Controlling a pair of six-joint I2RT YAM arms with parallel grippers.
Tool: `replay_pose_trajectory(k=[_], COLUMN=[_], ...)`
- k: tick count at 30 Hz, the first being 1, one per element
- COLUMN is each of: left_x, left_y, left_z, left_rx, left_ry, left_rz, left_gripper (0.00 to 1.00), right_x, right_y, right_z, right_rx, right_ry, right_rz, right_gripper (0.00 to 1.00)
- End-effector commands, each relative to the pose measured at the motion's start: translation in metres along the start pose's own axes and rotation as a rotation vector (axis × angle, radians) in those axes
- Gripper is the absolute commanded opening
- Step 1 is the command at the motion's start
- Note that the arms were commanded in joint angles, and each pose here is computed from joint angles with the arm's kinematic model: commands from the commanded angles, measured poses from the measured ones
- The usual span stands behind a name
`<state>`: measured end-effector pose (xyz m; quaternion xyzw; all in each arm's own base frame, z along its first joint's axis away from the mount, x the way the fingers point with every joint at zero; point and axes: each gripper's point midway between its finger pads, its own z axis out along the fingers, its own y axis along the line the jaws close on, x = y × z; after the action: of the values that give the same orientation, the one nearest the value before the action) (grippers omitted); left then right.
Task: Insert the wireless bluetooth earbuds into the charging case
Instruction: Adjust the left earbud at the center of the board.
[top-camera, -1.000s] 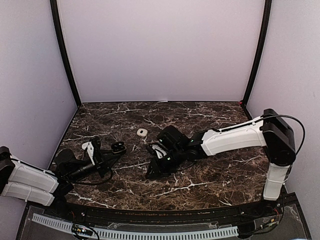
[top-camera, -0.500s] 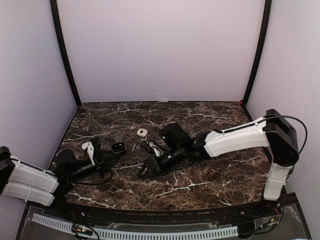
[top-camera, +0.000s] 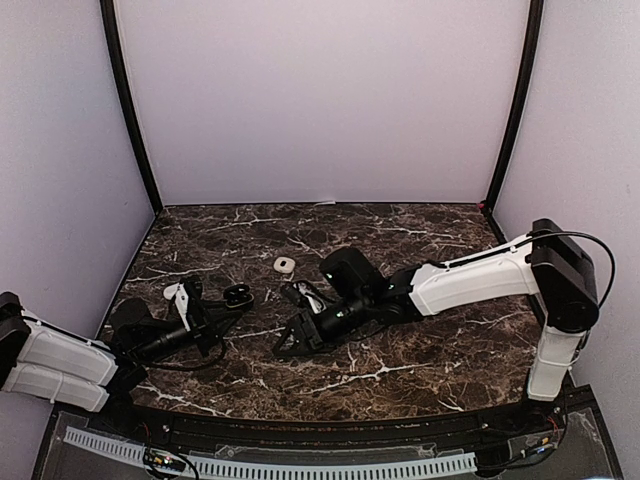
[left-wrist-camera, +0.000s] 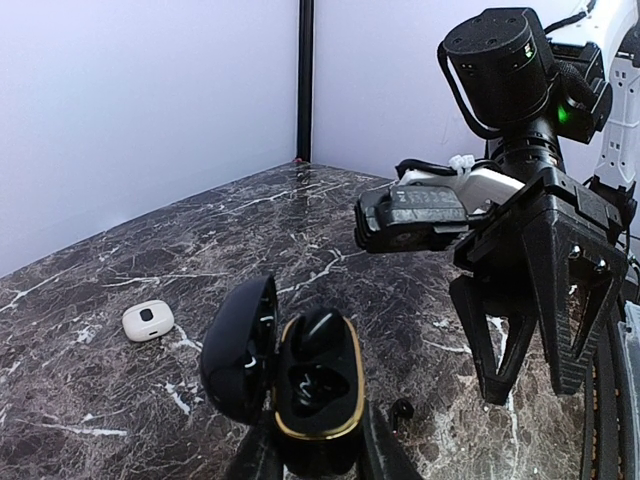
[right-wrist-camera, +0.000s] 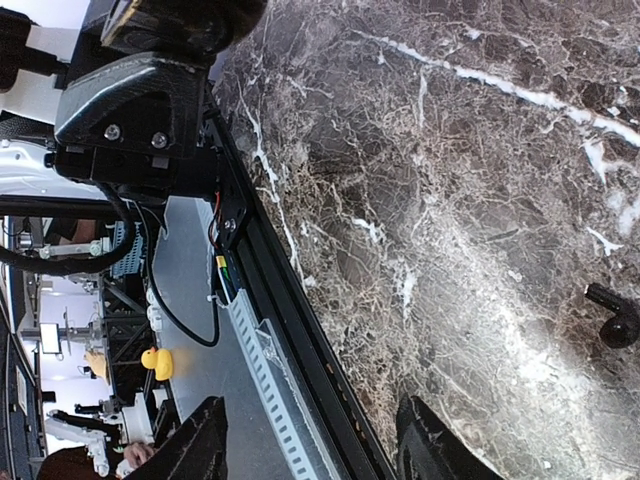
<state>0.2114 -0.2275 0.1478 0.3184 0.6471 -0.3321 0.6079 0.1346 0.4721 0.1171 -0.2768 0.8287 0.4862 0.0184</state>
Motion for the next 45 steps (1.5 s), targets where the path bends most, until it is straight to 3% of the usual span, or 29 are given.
replay_pose_trajectory(k=[1, 3, 9, 17, 20, 25, 45], left_x=[-0.01, -0.009, -0.009, -0.009, -0.009, -0.009, -0.006], left_y=[0.0, 0.0, 0.0, 0.001, 0.001, 0.002, 0.004], left_z=[0.001, 0.001, 0.001, 0.001, 0.002, 0.002, 0.002], left_rx=[0.006, 0.006, 0.004, 0.002, 0.001, -0.004, -0.014], left_ry=[-0.032, -0.031, -0.03, -0.027, -0.028, -0.026, -0.018], left_rz=[0.01, 0.009, 0.007, 0.008, 0.007, 0.009, 0.012], left_gripper=[0.19, 0.19, 0.19, 0.19, 0.19, 0.19, 0.19], right_x=[-0.01, -0.009, -0.012, -0.014, -0.011, -0.011, -0.013], right_y=[0.02, 0.009, -0.058, -0.08, -0.092, -0.104, -0.126], right_z=[-0.013, -0.013, -0.012, -0.006, -0.005, -0.001, -0.007], right_rx=[-0.047, -0.001, 0.351, 0.464, 0.559, 0.666, 0.922], right_ry=[-0.045, -0.049, -0.054, -0.044, -0.02, -0.006, 0.054], right_rz=[-0.039, -0.018, 0.065, 0.081, 0.063, 0.033, -0.067], right_gripper=[0.57, 0.54, 0.43, 0.4, 0.29, 0.34, 0.26])
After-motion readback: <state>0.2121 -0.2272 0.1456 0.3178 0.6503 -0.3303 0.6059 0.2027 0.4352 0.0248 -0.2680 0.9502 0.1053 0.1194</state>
